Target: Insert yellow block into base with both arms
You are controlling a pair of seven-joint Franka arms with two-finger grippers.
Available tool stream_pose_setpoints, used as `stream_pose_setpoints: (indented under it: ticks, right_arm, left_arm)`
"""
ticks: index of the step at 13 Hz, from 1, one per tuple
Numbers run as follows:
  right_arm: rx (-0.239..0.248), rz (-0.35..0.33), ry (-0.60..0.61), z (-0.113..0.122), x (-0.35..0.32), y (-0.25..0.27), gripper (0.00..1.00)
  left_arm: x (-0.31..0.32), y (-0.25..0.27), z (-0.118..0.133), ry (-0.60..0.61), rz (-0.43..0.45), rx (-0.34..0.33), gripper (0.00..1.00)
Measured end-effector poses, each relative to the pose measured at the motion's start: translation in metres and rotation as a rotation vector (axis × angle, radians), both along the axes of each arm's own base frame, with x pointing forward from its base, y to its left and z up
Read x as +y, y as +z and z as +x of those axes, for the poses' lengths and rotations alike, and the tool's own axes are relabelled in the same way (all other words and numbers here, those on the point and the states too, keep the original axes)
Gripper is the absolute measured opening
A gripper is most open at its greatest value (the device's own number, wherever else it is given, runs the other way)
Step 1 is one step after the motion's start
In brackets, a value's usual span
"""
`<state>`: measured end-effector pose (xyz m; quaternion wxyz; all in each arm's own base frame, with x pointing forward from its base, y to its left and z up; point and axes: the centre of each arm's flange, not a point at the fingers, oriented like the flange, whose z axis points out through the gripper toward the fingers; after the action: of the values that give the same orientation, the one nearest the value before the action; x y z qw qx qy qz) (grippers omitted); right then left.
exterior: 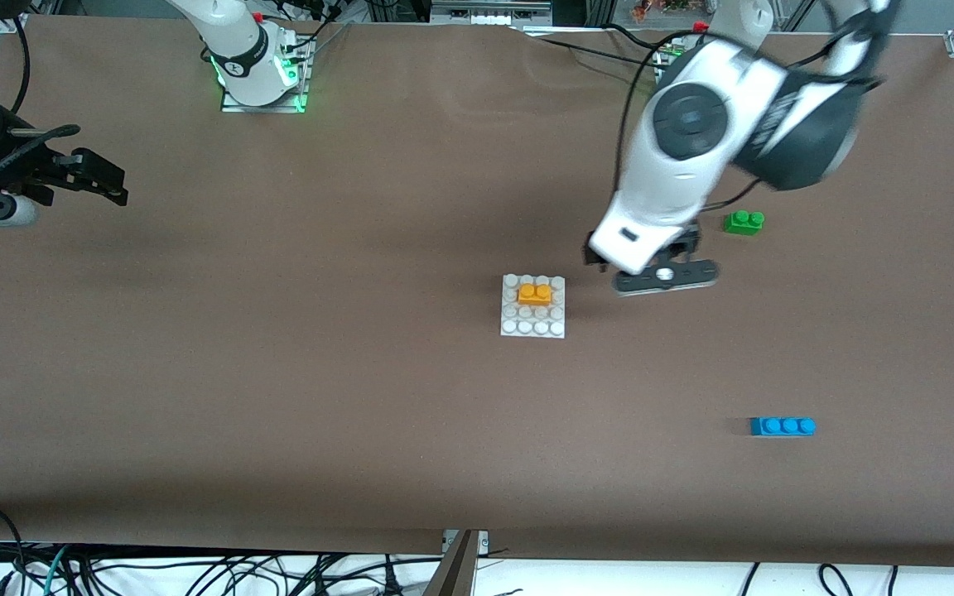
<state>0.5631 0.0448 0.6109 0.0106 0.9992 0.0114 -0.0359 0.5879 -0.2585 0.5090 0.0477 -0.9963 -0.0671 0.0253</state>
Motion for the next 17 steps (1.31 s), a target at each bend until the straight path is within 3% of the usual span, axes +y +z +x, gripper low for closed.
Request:
stream_pose_setpoints:
  ticks: [4,6,10,13,17]
  right_arm:
    - [0.001,0.012,0.001,0.0,0.002,0.0,1.0]
    - [0.002,0.017,0.002,0.0,0.003,0.0,1.0]
    - [0.01,0.017,0.002,0.0,0.003,-0.002,1.0]
    - [0.017,0.017,0.002,-0.001,0.003,-0.003,1.0]
    - [0.018,0.016,0.002,-0.001,0.003,-0.004,1.0]
  left_arm:
    - [0.125,0.049,0.03,-0.062,-0.052,0.034,1.0]
    - [0.172,0.059,0.032,-0.084,-0.104,0.024,1.0]
    - [0.207,0.057,0.007,-0.052,-0.111,-0.076,1.0]
    - [0.228,0.049,-0.015,-0.091,-0.11,-0.079,1.0]
    - [0.225,0.048,-0.019,-0.118,-0.111,-0.074,1.0]
